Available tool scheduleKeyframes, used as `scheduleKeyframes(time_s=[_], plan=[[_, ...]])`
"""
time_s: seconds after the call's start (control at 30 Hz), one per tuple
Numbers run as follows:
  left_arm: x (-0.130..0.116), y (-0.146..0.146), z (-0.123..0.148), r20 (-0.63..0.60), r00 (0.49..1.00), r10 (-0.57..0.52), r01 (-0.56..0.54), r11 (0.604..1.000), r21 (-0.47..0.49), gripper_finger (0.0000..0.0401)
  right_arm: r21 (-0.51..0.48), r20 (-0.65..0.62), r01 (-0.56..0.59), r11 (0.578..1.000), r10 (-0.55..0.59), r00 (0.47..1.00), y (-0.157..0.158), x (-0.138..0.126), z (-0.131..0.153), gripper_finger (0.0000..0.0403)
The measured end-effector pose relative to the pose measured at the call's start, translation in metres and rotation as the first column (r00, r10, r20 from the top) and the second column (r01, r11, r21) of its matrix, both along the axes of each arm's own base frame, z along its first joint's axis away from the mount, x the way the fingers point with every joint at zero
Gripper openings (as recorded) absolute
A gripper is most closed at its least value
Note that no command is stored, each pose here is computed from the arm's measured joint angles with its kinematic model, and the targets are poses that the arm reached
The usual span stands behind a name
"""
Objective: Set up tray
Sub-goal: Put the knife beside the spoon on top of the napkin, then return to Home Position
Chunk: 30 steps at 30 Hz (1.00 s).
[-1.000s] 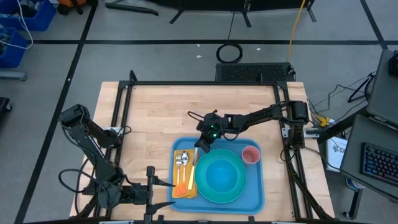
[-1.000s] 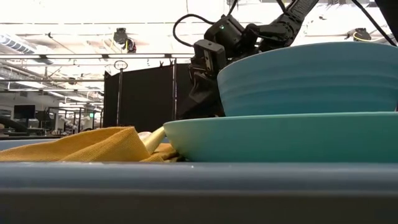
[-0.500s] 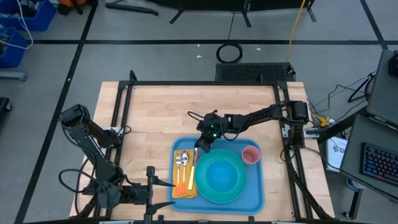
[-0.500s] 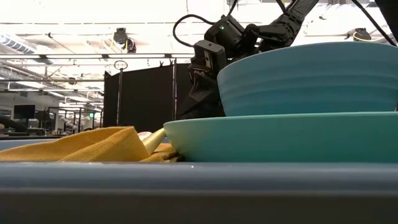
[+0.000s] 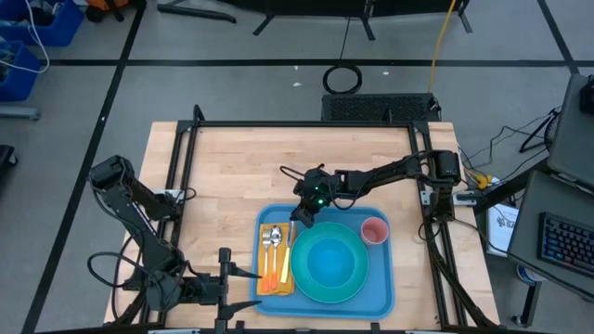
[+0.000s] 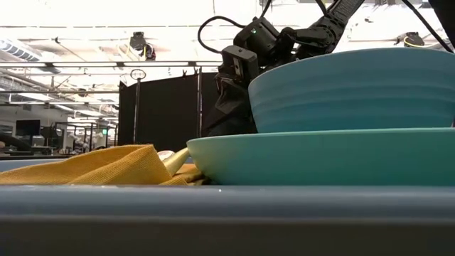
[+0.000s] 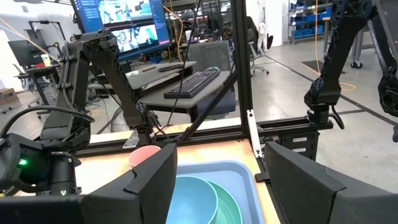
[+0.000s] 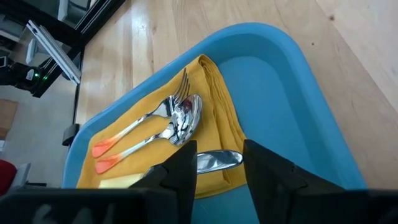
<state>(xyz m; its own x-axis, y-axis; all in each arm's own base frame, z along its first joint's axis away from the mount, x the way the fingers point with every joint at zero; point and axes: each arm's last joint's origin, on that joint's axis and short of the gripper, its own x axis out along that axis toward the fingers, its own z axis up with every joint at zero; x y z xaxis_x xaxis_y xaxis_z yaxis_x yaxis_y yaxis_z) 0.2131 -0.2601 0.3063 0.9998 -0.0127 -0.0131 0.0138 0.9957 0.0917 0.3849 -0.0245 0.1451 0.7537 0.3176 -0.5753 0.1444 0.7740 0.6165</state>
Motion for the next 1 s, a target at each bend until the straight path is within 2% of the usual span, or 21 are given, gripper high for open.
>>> scheduleKeyframes(time_s=[1.0], plan=[[0.0000,0.0000,-0.0002,-0.001,1.000,0.000,0.000,1.000,0.001,0.0248,-0.055,0.031,-0.001,0.998,0.003,1.000,-0.0008,0.0012,0.0017,0.0123]])
